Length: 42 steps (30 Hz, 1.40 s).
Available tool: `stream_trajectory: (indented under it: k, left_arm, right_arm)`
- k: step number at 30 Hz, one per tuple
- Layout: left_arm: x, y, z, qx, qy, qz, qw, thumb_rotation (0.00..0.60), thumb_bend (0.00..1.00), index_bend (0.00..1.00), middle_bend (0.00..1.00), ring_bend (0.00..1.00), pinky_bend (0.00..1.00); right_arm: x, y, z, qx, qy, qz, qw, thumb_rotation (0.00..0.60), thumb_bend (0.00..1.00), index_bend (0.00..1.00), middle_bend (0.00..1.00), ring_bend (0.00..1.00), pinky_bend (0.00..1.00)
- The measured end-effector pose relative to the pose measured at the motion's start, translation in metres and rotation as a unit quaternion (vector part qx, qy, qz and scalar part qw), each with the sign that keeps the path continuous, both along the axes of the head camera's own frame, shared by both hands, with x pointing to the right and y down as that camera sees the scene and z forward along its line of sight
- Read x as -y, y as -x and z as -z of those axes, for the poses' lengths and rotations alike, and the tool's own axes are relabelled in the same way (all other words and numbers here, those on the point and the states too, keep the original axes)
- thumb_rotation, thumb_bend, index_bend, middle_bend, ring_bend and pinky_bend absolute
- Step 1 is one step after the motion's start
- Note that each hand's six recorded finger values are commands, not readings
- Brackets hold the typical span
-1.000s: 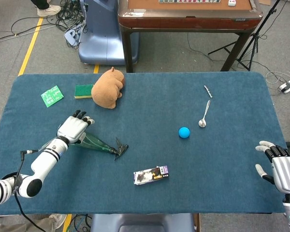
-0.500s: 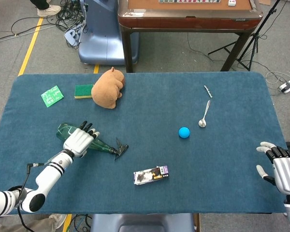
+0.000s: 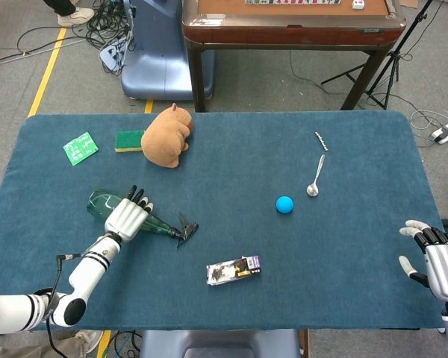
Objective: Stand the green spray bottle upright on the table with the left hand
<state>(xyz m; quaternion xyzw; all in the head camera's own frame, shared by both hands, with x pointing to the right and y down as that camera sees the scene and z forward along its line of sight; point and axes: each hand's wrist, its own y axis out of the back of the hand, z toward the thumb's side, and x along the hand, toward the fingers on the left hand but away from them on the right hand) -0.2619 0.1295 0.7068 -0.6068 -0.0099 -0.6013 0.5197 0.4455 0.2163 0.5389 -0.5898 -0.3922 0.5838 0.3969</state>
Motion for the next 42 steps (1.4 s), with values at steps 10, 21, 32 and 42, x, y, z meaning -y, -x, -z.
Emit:
stream_trajectory:
  k: [10, 21, 32, 42]
  left_arm:
    - [-0.001, -0.002, -0.012, 0.026, -0.033, -0.019, 0.9989, 0.600, 0.29, 0.40, 0.30, 0.07, 0.00]
    - [0.014, -0.003, 0.002, -0.067, -0.031, 0.053, 0.9958, 0.600, 0.29, 0.45, 0.41, 0.16, 0.00]
    - [0.044, -0.002, 0.041, -0.296, 0.045, 0.259, 0.9181, 0.600, 0.29, 0.42, 0.41, 0.16, 0.00]
    - [0.065, 0.000, 0.056, -0.489, 0.134, 0.425, 0.7498, 0.600, 0.29, 0.38, 0.41, 0.09, 0.00]
  right_arm:
    - [-0.001, -0.004, 0.002, -0.001, -0.002, -0.005, 1.0000, 0.600, 0.23, 0.35, 0.28, 0.29, 0.39]
    - [-0.001, -0.004, 0.004, -0.003, -0.004, -0.005, 1.0000, 0.600, 0.23, 0.35, 0.28, 0.29, 0.39]
    - [0.000, -0.002, 0.002, -0.003, -0.002, -0.005, 1.0000, 0.600, 0.23, 0.35, 0.28, 0.29, 0.39]
    - [0.001, -0.002, 0.004, -0.011, -0.004, -0.005, 0.9999, 0.600, 0.23, 0.35, 0.28, 0.29, 0.39]
